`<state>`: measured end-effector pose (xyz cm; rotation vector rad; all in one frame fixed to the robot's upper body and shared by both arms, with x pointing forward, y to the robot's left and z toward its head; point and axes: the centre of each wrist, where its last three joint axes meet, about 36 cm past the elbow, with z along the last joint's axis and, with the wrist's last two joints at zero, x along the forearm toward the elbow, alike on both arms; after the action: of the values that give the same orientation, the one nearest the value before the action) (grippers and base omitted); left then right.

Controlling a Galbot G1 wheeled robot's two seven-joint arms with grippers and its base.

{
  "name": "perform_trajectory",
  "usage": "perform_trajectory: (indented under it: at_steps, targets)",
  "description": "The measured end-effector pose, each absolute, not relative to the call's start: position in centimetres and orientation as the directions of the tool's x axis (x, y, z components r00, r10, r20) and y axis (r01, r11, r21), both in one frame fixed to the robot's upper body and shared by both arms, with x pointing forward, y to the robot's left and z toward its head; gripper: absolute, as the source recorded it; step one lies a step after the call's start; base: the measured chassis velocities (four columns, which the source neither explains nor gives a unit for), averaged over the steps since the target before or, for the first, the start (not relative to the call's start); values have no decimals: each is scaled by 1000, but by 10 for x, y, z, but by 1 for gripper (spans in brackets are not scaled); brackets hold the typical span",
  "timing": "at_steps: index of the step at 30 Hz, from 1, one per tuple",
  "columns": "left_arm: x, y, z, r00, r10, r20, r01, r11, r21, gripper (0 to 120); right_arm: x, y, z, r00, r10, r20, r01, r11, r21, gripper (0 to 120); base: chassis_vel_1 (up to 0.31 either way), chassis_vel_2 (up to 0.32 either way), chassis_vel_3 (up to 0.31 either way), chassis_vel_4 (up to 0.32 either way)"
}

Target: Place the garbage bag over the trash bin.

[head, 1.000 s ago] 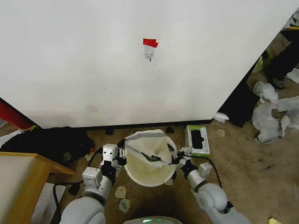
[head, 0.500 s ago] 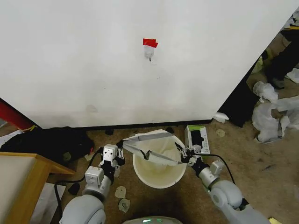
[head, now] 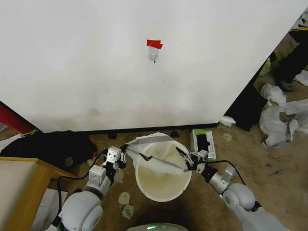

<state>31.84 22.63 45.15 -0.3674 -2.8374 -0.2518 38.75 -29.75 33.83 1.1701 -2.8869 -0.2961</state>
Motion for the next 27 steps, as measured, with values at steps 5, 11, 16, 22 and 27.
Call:
perform_trajectory:
  at_steps: [5,11,16,22,27]
  targets:
    - [314,226,451,-932,216,290,257,960,112,0,389,-303,335,-726,-684,-69,-683,707,180,1,0,0,0,0]
    - [301,216,460,-923,309,229,324,945,33,0,387,-289,328,-798,-599,-71,-598,771,217,1,0,0,0,0]
    - [300,213,454,-906,359,222,369,930,0,0,382,-267,321,-842,-534,-77,-529,789,313,1,0,0,0,0]
    - [307,213,443,-896,349,276,351,935,-46,0,378,-256,321,-832,-541,-125,-537,726,430,1,0,0,0,0]
    - [305,214,442,-909,324,263,323,945,-49,0,380,-260,323,-832,-537,-136,-537,721,439,1,0,0,0,0]
